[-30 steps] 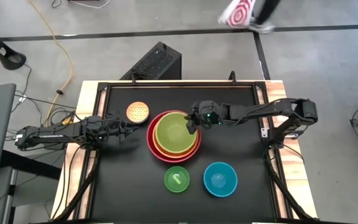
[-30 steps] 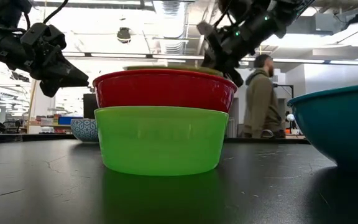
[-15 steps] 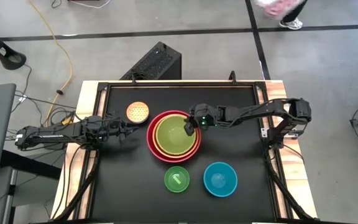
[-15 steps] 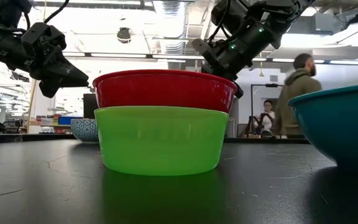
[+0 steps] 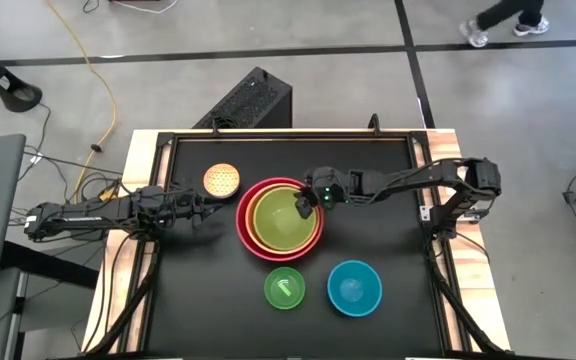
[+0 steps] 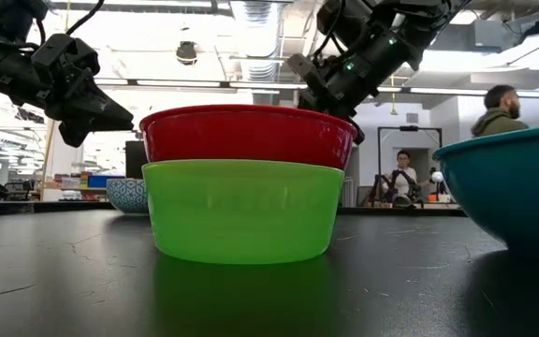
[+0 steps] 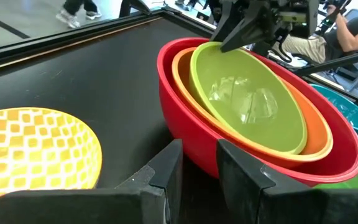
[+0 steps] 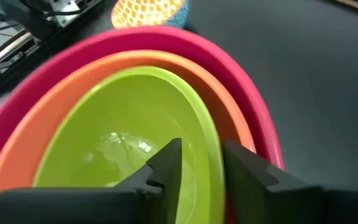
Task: Nest bowls inside each other
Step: Stack the green bowl on top of the orange bowl, then stack the blue bowl on top of the green bowl
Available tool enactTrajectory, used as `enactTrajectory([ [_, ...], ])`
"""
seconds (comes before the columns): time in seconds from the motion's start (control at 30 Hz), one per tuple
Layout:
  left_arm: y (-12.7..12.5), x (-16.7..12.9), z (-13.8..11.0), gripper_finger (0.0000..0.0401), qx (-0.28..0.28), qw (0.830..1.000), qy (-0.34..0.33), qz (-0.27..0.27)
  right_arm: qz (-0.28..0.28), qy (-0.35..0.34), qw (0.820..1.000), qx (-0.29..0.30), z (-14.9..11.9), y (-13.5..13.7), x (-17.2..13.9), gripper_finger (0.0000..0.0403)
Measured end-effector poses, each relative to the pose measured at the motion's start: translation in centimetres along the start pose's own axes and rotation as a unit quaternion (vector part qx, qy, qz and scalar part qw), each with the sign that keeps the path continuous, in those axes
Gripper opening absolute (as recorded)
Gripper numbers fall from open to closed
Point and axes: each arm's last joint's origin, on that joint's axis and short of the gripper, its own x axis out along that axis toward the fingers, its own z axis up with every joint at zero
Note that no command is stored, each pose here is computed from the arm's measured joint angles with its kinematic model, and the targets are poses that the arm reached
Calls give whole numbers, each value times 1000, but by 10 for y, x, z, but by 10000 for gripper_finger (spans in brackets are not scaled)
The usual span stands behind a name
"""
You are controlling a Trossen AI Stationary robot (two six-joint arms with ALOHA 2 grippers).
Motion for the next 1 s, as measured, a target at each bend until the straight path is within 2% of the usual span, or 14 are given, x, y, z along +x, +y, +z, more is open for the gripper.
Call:
enactTrajectory([
  [0.3, 0, 0, 0, 87, 0, 1000, 0, 0, -28, 48, 998, -28, 39, 20, -24, 192],
  [0.47, 0, 0, 0, 87, 0, 1000, 0, 0, -11, 118, 993, 5, 47, 42, -46, 197],
  [0.6, 0, 0, 0, 87, 0, 1000, 0, 0, 9, 206, 978, -2, 30, 67, -66, 192],
  [0.77, 0, 0, 0, 87, 4, 1000, 0, 0, 6, 285, 958, -28, -14, 102, -90, 185],
  [0.9, 0, 0, 0, 87, 21, 1000, 0, 0, 9, 312, 950, -26, -48, 130, -109, 182],
  [1.0, 0, 0, 0, 87, 20, 1000, 0, 0, -23, 304, 952, -12, -70, 142, -124, 182],
])
